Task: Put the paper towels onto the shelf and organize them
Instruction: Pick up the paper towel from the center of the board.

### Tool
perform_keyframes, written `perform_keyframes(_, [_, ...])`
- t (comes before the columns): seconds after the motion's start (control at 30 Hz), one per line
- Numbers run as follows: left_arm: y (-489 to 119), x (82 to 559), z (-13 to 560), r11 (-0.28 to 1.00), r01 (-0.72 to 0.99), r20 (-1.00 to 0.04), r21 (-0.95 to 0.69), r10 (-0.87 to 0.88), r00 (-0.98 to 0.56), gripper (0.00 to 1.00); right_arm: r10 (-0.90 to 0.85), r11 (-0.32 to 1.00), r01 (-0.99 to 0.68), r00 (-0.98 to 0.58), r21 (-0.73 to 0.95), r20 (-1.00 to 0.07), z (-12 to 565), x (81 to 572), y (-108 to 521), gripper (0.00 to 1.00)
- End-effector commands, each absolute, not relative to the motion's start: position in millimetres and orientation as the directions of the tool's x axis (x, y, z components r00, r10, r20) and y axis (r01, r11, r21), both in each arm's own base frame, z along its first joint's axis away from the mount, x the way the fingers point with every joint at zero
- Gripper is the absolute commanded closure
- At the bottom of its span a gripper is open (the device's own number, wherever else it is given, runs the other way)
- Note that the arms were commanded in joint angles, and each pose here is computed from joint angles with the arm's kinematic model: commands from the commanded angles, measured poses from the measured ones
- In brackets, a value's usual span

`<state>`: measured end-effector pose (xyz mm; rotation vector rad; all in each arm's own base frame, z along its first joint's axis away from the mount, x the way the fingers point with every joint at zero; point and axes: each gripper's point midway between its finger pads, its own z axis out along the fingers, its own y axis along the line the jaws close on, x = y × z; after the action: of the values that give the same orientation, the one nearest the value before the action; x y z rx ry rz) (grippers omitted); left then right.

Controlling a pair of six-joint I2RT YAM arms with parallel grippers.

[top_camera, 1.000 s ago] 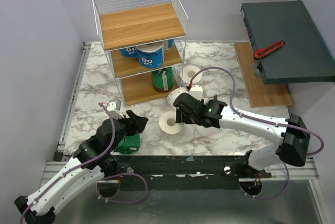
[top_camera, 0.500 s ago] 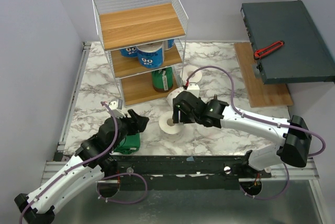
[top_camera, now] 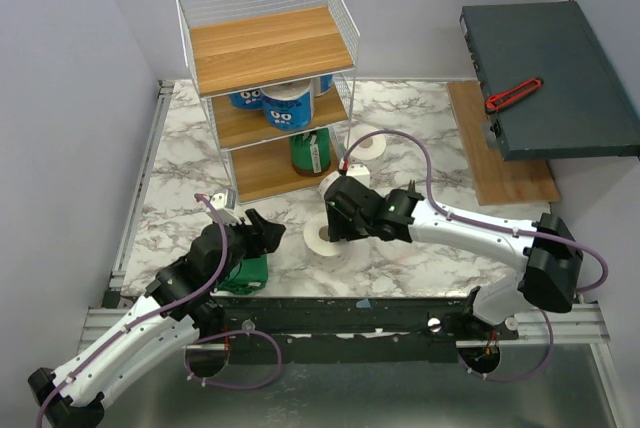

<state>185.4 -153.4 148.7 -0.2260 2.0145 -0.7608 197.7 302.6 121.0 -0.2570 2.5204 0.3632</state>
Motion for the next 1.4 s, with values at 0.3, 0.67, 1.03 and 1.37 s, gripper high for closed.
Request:
perform_keyframes(0.3, [-157.9, 184.0, 146.4, 0.784, 0.157, -0.71, -0.601, -0.433, -0.556, 0.33, -0.122, 0.949, -0.254, -0.84, 0.185, -0.529, 117.9, 193.6, 305.1, 0.55])
perform_keyframes(0.67, [-158.6, 184.2, 145.1, 0.784, 0.154, -0.707, -0.601, -0.432, -0.56, 0.33, -0.11, 0.935, -0.266, -0.846, 0.235, -0.521, 136.0, 187.7, 309.9, 0.77])
perform_keyframes(1.03, [-156.4, 183.0, 148.4, 0.782, 0.154, -0.709, -0.603, -0.438, -0.554, 0.33, -0.091, 0.911, -0.283, -0.846, 0.299, -0.525, 196.6, 185.6, 321.5, 0.99])
perform_keyframes(1.37, [-154.6, 183.1, 153.4, 0.78, 0.152, -0.71, -0.606, -0.445, -0.546, 0.33, 0.187, 0.885, -0.177, -0.713, 0.431, -0.676, 355.8, 212.6, 304.4, 0.99])
